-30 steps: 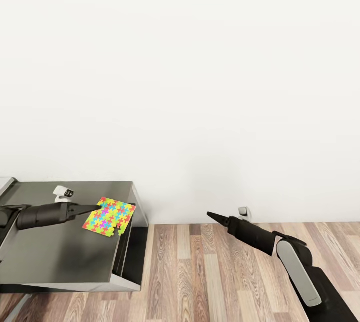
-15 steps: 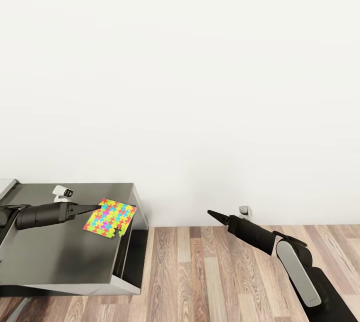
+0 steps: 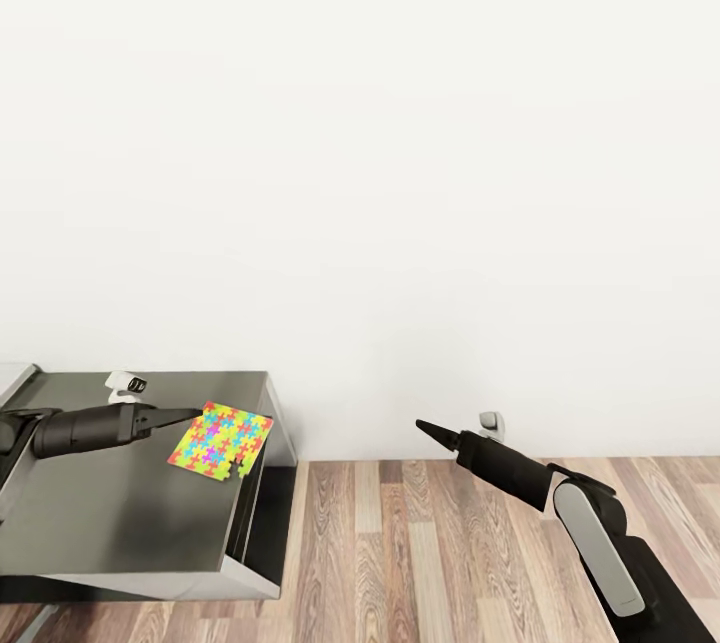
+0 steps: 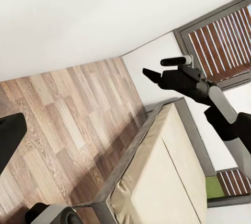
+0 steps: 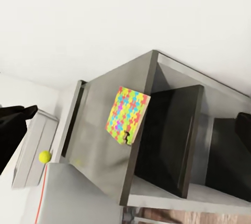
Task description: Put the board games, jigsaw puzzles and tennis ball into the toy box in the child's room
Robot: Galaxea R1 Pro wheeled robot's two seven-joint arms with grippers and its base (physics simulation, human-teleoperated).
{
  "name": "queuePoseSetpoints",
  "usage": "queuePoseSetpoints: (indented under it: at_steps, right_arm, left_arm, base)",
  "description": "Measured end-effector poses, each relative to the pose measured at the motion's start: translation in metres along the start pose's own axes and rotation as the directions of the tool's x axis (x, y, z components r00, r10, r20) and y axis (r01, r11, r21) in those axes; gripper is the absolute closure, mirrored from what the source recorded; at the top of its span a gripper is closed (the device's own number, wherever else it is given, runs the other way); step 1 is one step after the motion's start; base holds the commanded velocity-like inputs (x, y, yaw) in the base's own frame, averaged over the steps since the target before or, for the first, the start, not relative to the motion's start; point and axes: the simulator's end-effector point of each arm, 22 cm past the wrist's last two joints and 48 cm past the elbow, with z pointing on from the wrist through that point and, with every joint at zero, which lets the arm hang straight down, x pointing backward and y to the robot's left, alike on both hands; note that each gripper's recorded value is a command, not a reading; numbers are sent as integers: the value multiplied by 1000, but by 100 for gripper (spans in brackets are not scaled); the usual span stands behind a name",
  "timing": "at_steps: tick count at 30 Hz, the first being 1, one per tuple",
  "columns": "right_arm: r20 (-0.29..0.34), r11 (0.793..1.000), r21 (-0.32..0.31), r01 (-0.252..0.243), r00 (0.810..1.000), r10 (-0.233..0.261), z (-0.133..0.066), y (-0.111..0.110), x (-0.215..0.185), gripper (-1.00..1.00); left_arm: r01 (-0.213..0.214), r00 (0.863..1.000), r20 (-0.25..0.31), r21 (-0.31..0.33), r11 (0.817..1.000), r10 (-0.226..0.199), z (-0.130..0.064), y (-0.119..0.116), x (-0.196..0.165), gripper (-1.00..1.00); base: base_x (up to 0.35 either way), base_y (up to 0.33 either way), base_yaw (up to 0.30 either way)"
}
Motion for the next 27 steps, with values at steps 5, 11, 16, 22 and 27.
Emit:
queuePoseSetpoints:
  at_steps: [5, 11, 16, 22, 27]
  right_arm:
    - [4, 1000, -11, 8, 1000, -7, -1, 5, -2, -100]
    - [11, 999, -43, 19, 1000, -18, -3, 16, -5, -100]
    - [16, 998, -51, 26, 1000, -25, -4, 20, -7, -100]
    - [21, 998, -56, 35, 999, -33, -6, 25, -10, -100]
    - [24, 997, -60, 42, 999, -40, -7, 29, -12, -100]
  left_arm:
    - [-7, 1000, 4, 5, 1000, 7, 0, -4, -2, -100]
    - [-16, 1000, 9, 8, 1000, 16, 0, -9, -4, -100]
    - [-24, 1000, 12, 10, 1000, 24, -2, -13, -6, -100]
    - [-33, 999, 16, 8, 999, 33, -4, -17, -9, -100]
    - [-40, 999, 19, 9, 999, 40, -6, -20, -10, -100]
  base:
    - [0, 0, 0]
    - [0, 0, 0]
    - [0, 0, 0]
    - [0, 0, 0]
    - [0, 0, 0]
